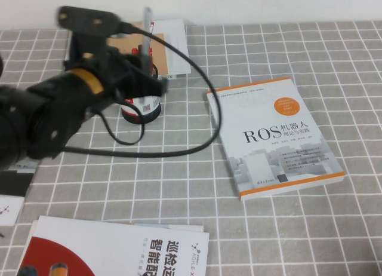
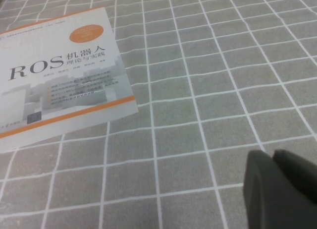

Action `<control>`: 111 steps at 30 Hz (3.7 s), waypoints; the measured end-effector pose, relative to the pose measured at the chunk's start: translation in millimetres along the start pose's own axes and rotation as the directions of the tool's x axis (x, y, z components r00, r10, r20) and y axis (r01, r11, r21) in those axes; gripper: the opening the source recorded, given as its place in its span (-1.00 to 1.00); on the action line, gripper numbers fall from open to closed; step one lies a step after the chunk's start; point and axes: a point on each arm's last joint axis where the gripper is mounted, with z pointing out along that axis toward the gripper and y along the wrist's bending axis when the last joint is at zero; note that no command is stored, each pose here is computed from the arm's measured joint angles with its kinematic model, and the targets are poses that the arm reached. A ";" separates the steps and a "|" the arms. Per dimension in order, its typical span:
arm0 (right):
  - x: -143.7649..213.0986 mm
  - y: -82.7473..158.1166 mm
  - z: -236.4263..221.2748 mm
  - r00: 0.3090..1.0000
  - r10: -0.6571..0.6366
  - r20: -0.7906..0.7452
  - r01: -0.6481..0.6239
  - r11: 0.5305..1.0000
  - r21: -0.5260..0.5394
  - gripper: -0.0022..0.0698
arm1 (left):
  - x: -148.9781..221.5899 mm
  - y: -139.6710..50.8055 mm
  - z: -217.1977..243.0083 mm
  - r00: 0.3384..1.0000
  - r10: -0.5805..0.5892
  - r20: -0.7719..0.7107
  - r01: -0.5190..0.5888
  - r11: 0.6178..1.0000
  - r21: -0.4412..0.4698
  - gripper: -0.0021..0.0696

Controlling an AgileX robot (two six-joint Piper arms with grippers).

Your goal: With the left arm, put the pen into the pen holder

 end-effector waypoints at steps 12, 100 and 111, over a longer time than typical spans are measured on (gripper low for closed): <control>0.0 0.0 0.0 1.000 0.000 0.000 0.000 1.000 0.000 -0.98 | 9.2 55.4 19.3 0.958 -0.034 0.283 0.071 0.990 -0.121 -0.81; 0.0 0.0 0.0 1.000 0.000 0.000 0.000 1.000 0.000 -0.98 | 110.9 9.5 -174.0 0.989 -0.099 0.111 0.104 0.993 -0.048 -0.94; 0.0 0.0 0.0 1.000 0.000 0.000 0.000 1.000 0.000 -0.98 | 135.1 15.2 -186.7 0.983 -0.100 0.157 0.116 0.988 -0.101 -0.94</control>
